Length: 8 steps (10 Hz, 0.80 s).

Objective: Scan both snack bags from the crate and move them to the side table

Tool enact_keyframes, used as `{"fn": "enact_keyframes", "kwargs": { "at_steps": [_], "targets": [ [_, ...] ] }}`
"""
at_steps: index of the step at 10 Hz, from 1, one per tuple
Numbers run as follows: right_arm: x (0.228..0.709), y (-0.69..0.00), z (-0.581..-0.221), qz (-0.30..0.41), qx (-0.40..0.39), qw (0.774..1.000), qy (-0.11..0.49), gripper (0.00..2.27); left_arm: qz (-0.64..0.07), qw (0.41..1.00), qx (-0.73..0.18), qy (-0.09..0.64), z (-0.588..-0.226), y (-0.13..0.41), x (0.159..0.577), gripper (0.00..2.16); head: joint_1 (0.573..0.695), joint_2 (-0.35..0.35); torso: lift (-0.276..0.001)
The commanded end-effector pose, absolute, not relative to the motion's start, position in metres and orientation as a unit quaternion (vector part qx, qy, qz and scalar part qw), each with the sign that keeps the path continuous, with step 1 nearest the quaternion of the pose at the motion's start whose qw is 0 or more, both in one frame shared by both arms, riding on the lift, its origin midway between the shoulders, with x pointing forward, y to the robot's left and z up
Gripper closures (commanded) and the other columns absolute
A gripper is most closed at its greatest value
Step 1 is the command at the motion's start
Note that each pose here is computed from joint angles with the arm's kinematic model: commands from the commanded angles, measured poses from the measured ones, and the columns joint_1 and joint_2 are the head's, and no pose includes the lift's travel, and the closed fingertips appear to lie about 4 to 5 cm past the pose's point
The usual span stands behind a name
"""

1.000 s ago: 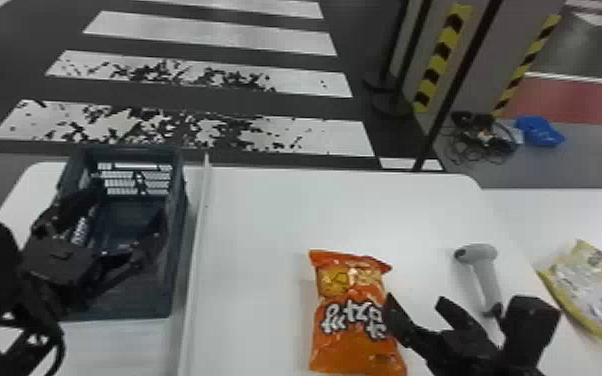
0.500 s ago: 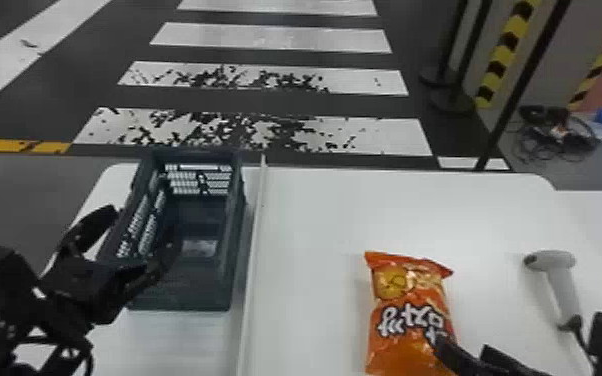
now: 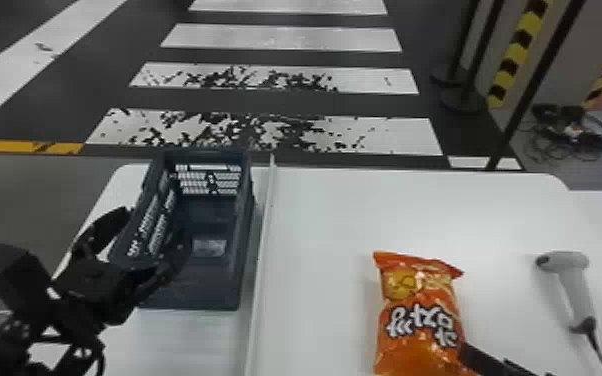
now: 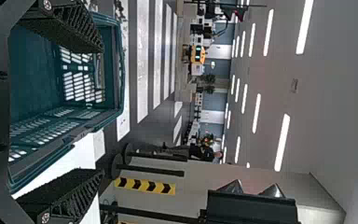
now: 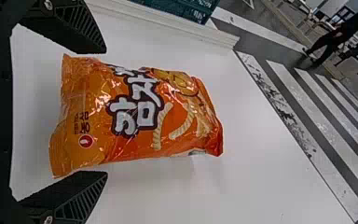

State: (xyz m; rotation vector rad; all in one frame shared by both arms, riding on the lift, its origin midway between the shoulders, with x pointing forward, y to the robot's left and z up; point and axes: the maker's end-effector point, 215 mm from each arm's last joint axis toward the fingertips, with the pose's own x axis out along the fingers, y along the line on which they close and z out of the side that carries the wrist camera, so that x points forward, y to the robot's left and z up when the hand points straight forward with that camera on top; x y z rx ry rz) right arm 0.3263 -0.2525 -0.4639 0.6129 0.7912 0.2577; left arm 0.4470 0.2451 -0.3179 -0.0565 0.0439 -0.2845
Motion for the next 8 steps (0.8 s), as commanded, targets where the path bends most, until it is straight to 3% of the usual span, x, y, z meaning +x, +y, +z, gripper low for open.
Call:
{"fn": "enact_keyframes", "kwargs": {
  "at_steps": [1,8],
  "targets": [
    [0.327,-0.258,-0.476,0.119,0.306,0.863,0.385,0.06,-0.142,0.989,-0.029,0.024,-0.320,0.245,0.447,0.08,0.695,-0.008,-0.099],
    [0.331,-0.258,-0.513,0.124,0.346,0.838,0.403,0.09,-0.145,0.988,-0.033,0.034,-0.332,0.242,0.447,0.09,0.695,-0.023,-0.099]
  ]
}}
